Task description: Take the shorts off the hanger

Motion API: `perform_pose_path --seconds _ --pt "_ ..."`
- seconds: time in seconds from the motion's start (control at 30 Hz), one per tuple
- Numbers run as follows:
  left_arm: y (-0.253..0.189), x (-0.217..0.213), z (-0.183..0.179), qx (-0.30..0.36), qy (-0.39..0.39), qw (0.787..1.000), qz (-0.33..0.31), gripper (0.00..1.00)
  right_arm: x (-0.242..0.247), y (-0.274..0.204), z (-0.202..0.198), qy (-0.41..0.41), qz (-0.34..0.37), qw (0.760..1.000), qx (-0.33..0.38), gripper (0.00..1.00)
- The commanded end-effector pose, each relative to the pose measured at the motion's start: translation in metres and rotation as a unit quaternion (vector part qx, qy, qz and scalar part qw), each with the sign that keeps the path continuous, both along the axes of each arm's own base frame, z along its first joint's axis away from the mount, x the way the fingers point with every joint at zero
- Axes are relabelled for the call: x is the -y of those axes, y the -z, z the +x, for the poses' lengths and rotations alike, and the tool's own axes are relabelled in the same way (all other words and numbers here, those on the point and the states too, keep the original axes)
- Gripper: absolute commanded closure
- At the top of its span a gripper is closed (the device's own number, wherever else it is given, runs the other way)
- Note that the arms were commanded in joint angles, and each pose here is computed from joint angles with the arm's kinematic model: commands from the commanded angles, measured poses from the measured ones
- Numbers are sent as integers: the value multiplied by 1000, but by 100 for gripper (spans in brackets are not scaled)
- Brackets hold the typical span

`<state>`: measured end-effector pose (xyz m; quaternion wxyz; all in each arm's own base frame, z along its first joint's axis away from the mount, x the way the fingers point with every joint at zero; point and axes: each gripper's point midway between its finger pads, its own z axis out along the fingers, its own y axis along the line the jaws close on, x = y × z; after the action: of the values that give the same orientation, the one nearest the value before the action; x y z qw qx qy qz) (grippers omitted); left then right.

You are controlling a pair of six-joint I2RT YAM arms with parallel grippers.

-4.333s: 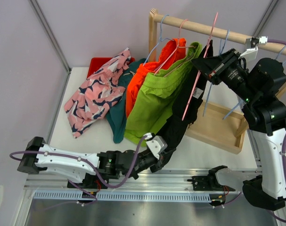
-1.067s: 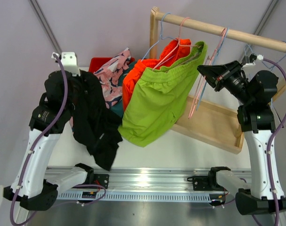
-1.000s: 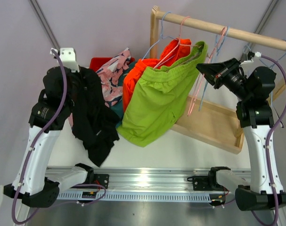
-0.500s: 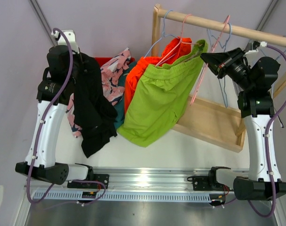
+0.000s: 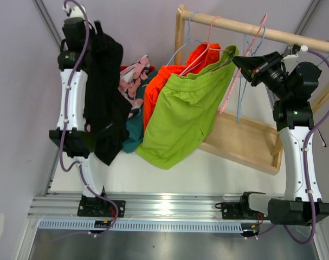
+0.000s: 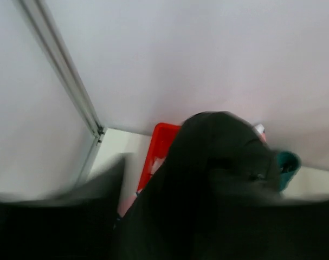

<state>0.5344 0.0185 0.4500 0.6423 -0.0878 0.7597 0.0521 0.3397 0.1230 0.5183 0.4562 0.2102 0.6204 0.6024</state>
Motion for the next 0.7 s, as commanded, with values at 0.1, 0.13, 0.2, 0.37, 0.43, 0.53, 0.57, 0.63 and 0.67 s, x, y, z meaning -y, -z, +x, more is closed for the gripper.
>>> perform_pose_path --seconds 0.1,0.13,0.2,0.37,0.43,0.53,0.57,0.63,0.67 --pt "132 22 33 -155 48 984 -67 1 2 6 0 0 3 1000 7 100" --pt "165 23 20 -195 44 977 -71 1 2 9 0 1 2 1000 5 100" --pt "151 22 12 -173 42 982 -69 1 2 12 -3 -1 2 1000 1 100" --pt "91 22 -34 -112 46 991 -64 1 3 16 -11 3 -1 1000 -3 100" --pt "79 23 -50 -102 51 992 -58 1 4 16 -17 8 -6 1000 -3 100" --pt "61 25 -83 -83 61 994 -48 1 11 21 -26 22 -19 999 -14 100" --pt "52 25 -90 -69 62 995 -47 1 15 23 -28 29 -23 999 -17 97" --pt "44 25 -114 -51 64 995 -49 1 26 25 -37 56 -33 998 -20 45" --pt "38 30 -120 -38 73 995 -52 0 32 26 -38 74 -45 996 -16 28"
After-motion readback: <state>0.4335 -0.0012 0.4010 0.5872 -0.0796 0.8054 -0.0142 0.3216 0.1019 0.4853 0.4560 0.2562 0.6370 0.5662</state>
